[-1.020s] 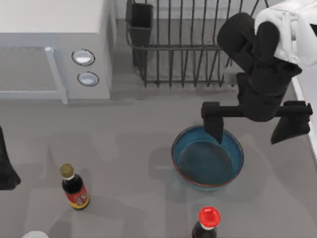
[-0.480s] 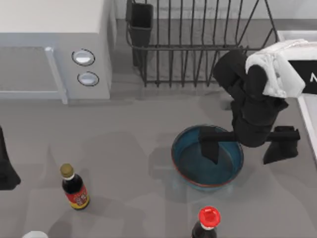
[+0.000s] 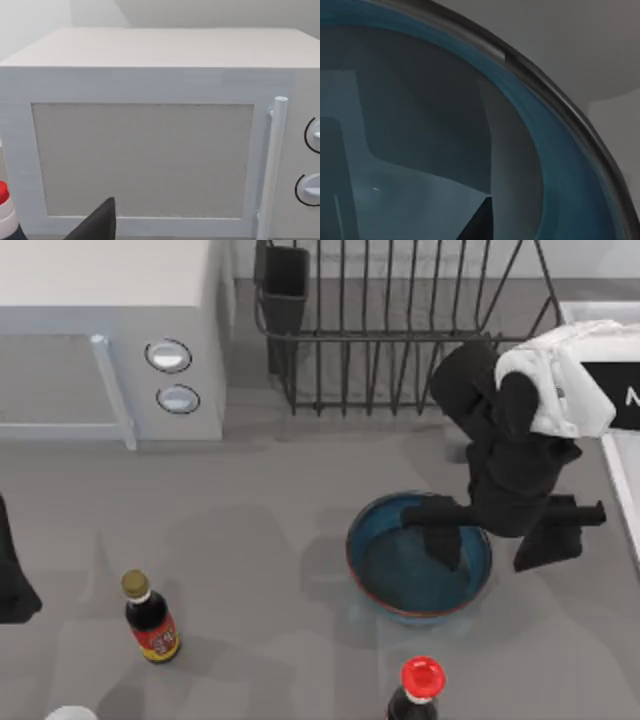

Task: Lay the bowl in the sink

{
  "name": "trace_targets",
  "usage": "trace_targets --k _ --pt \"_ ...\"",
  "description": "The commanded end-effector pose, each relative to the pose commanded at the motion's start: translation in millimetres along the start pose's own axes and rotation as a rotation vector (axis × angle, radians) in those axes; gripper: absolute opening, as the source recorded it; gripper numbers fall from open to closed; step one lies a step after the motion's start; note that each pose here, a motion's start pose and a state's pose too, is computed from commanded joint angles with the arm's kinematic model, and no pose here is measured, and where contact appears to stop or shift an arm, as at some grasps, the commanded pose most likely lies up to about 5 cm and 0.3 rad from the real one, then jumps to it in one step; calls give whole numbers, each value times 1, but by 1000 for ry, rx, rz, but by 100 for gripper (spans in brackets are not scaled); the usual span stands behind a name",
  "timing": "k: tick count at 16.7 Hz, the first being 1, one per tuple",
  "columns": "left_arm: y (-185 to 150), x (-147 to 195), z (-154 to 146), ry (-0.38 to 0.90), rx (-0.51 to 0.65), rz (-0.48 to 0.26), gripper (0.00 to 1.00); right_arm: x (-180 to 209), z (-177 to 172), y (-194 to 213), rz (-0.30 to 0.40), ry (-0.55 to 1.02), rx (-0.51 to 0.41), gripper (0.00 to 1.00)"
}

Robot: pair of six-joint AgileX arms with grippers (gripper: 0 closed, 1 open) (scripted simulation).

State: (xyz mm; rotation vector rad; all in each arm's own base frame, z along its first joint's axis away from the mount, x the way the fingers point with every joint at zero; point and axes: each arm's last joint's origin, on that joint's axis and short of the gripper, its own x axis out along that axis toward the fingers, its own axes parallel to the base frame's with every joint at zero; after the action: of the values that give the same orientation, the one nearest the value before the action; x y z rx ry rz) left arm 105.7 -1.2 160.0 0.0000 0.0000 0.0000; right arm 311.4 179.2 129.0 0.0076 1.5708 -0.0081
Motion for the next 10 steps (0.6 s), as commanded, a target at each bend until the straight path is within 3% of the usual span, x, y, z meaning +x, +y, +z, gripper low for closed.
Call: trace_targets --k 6,10 --pt "0 0 0 0 0 0 100 0 0 0 0 0 0 2" --pt "0 0 0 0 0 0 100 0 0 0 0 0 0 0"
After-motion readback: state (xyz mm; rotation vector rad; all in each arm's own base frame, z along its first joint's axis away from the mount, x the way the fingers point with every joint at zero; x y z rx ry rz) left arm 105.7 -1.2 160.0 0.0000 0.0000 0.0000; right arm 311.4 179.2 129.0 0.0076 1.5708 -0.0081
